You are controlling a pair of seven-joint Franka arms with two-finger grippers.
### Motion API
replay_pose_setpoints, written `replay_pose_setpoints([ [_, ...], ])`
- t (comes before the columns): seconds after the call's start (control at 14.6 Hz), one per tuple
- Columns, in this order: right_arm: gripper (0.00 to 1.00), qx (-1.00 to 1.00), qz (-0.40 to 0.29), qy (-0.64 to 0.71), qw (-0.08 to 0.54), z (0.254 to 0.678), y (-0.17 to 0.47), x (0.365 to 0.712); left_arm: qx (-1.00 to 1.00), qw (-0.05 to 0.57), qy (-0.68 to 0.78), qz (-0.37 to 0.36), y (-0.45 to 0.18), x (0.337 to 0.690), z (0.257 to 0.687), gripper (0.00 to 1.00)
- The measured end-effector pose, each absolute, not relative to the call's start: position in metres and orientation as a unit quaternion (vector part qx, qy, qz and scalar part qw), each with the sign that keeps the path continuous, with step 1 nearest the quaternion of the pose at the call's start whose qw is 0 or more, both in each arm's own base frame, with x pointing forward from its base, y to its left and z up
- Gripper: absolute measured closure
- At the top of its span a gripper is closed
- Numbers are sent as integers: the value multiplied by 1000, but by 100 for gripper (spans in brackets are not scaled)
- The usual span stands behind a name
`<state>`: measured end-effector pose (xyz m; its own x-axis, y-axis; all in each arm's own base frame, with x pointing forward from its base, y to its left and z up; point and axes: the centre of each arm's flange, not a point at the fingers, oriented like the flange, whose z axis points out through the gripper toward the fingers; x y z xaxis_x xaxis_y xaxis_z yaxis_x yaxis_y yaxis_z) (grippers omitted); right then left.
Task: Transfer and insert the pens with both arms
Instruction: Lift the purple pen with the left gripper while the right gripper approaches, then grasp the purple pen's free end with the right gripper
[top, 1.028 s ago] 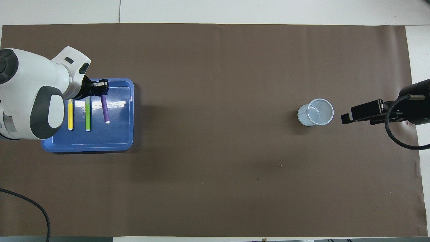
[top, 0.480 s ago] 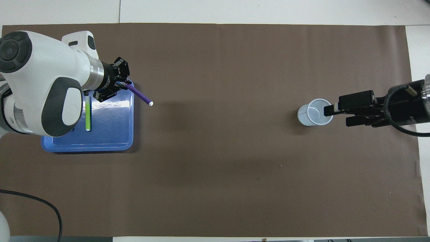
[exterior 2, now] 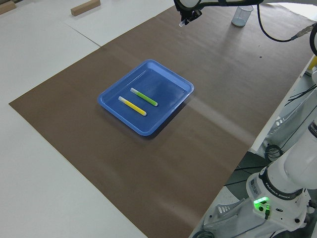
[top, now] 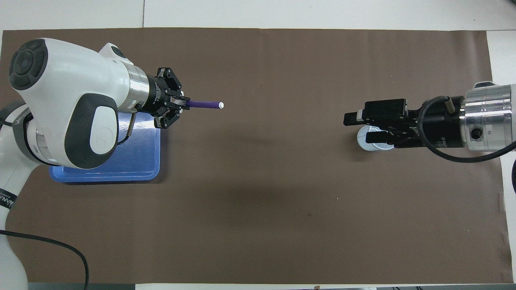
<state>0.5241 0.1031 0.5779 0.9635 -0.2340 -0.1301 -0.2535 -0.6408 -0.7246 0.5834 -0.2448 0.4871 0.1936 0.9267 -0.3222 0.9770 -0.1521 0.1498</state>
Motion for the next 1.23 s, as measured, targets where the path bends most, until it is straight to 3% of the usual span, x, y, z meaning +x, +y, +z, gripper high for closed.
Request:
replay_pose_setpoints([
  [0.27, 0, -893, -7, 123, 433, 557, 105, 521, 742, 167, 643, -97, -292, 560, 497, 83],
  [0.75, 0, -892, -43, 122, 433, 508, 190, 531, 730, 185, 649, -106, -338, 529, 524, 83],
  [1.23, 7, -887, -56, 136, 438, 510, 219, 531, 731, 193, 646, -109, -358, 513, 535, 83],
])
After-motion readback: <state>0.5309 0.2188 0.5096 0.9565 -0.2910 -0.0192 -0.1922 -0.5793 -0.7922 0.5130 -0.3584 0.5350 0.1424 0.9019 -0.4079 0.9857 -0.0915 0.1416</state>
